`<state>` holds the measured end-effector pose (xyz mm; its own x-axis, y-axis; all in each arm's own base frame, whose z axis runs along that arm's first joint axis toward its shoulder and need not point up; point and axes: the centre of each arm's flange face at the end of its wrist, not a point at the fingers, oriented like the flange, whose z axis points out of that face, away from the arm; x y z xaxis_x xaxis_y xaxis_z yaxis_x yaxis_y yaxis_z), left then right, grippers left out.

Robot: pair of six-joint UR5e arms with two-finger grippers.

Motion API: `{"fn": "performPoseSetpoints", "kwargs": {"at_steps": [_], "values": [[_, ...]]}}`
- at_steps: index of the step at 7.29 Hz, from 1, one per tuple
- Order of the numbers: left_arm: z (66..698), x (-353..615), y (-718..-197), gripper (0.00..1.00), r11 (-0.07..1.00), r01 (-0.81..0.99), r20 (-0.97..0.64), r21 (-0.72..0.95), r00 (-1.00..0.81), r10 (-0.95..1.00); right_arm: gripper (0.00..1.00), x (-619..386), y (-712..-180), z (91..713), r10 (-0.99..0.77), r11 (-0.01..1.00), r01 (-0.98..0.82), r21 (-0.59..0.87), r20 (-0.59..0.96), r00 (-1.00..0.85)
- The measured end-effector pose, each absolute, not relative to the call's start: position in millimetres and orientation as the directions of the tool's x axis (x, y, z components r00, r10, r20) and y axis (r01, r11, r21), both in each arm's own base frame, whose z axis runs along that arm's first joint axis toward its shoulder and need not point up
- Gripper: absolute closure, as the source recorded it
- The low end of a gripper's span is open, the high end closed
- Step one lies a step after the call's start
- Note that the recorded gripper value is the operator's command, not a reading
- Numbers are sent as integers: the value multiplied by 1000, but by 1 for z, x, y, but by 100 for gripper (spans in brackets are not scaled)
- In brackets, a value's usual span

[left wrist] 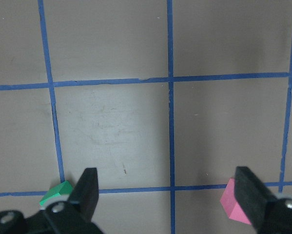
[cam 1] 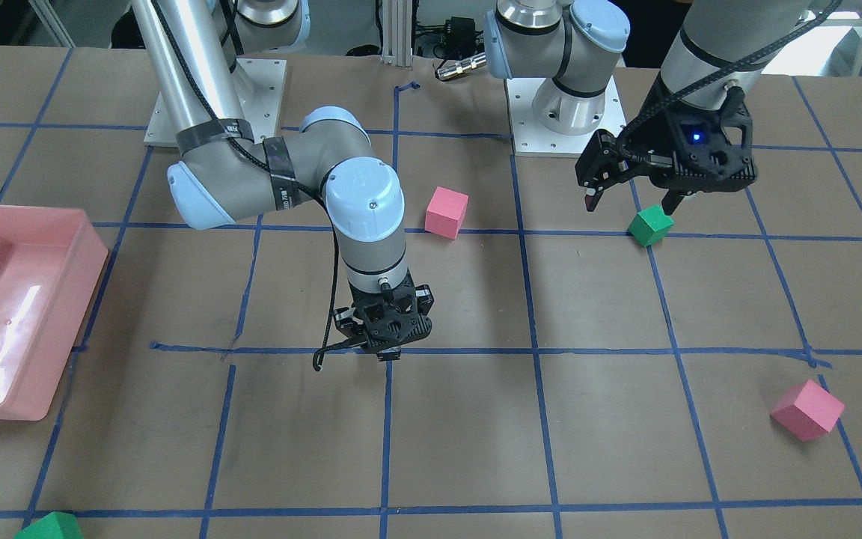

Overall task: Align button upright
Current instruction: 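Lower the button switch onto the table and open the right gripper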

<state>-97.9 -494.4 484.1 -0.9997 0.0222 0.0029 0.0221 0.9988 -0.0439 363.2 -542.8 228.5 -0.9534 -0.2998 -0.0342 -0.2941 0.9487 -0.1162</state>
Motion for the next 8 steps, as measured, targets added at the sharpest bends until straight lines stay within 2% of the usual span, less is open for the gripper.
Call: {"fn": "performPoseSetpoints", "kwargs": {"at_steps": [1, 2, 4, 5, 8], "values": [[484, -98, -494, 0, 999, 22, 3, -44, -1000, 22, 100, 369, -543, 214, -311, 945, -305, -115, -34, -950], [484, -98, -494, 0, 999, 22, 3, -44, -1000, 23, 88, 373, -543, 204, -317, 943, -311, -115, -35, -948], [485, -99, -494, 0, 999, 23, 3, -48, -1000, 24, 34, 375, -543, 201, -332, 938, -325, -121, -35, -943], [486, -99, -493, 0, 999, 24, 3, -48, -1000, 24, 0, 375, -542, 200, -344, 934, -338, -119, -34, -938], [489, -100, -488, 0, 999, 23, 4, -38, -1000, 23, 0, 373, -536, 207, -361, 927, -354, -121, -35, -932]]}}
